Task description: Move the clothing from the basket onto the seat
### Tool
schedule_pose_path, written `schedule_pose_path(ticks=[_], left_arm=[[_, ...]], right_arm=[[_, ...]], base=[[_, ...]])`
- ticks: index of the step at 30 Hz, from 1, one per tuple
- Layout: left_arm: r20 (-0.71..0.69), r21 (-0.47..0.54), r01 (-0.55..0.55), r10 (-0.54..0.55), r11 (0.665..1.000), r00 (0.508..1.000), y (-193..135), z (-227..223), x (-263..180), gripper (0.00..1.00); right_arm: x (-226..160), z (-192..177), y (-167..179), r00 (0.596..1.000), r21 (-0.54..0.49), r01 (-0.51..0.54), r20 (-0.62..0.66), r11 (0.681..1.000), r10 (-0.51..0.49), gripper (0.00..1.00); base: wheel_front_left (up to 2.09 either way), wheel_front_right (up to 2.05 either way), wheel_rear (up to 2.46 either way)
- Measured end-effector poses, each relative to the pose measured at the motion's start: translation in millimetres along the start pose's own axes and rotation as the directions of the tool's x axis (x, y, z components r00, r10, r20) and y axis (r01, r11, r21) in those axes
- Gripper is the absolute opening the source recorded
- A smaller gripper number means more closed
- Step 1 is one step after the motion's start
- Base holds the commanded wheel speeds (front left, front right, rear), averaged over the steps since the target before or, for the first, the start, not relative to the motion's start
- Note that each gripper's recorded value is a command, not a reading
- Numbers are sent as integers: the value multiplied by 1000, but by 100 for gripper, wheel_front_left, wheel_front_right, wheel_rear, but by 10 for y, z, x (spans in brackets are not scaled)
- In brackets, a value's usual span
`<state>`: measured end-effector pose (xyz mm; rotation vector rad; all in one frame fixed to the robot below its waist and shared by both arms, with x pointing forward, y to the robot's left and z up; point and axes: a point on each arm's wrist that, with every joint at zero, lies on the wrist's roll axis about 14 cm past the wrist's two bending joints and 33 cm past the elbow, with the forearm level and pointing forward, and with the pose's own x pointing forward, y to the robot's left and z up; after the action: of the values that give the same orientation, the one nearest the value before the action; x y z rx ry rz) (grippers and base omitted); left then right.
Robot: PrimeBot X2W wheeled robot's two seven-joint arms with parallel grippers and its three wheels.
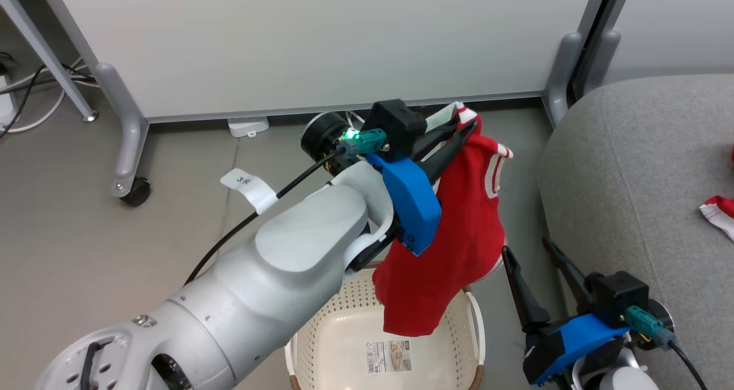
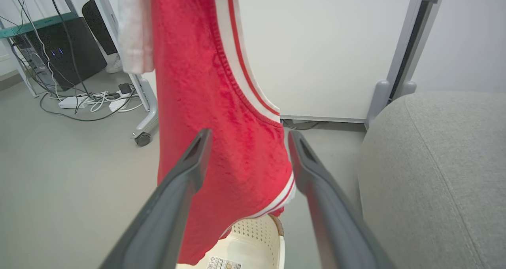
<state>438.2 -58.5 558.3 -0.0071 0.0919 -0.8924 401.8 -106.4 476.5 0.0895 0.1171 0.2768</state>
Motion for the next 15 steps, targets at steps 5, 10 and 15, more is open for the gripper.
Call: schedule_pose_path(ticks=[5,10,15], left_arm=[[20,38,12,-13,999,1000,-29,181,19,0],[23,56,20,-22,998,1000,-67,249,20,0],[15,59,32,-33,998,999,-111,255,26,0]], right_arm=[[-17,14,45,1000,3,-11,2,1000,11,100],[-40,14,72,1000,5,-17,2,1000,17,100],[-47,22,76,1000,8,-18,3,1000,18,100]], base=[[0,0,0],[0,0,0],[0,0,0]])
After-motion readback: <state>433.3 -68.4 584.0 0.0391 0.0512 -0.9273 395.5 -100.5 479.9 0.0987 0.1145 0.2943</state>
